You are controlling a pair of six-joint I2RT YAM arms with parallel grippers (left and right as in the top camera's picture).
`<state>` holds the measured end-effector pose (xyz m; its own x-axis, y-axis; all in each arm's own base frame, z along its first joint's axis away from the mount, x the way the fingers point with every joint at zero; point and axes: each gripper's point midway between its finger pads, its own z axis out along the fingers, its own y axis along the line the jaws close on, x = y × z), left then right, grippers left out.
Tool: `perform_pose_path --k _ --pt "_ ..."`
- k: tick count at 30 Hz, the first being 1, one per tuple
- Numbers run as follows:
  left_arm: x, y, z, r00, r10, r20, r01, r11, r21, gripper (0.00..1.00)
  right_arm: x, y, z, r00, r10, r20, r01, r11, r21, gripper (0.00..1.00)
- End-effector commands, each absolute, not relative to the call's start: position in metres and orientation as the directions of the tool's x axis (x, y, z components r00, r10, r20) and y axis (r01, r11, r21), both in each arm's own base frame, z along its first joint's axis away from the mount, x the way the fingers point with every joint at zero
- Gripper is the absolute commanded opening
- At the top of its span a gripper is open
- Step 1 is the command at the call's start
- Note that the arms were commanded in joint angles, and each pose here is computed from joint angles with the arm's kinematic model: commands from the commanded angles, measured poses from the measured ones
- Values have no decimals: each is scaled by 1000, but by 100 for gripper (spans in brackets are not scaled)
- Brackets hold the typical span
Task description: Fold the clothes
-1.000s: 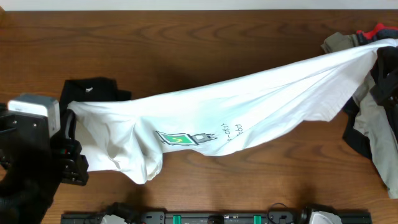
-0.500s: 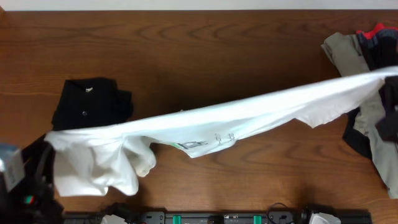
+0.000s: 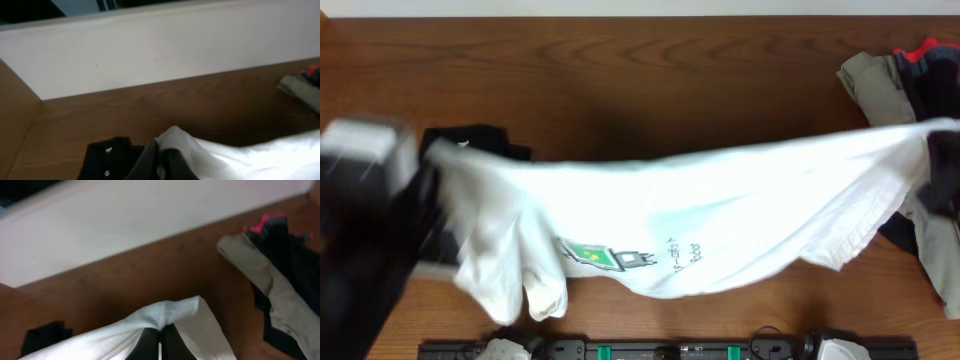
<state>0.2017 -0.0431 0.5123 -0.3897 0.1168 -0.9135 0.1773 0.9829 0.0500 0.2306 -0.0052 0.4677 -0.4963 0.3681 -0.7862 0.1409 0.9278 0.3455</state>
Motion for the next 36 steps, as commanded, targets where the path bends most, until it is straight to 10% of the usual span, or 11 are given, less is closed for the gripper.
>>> perform_pose_path --k 1,11,16,25,36 --pt "270 -65 483 -493 185 -850 176 978 110 6 266 -24 442 -560 405 -723 233 914 331 1" --pt "469 -106 374 -609 256 -750 169 967 193 9 401 -50 342 -720 424 -550 296 904 309 6" --pt "528 -99 339 -598 261 -758 120 964 238 44 467 -62 288 -740 422 -523 294 904 311 43" --pt "469 -41 384 -633 229 -739 -3 955 298 93 451 -62 266 -814 366 -451 272 926 262 53" --pt "313 -11 468 -563 117 -818 -60 981 182 95 381 -47 345 -771 306 -559 203 949 241 63"
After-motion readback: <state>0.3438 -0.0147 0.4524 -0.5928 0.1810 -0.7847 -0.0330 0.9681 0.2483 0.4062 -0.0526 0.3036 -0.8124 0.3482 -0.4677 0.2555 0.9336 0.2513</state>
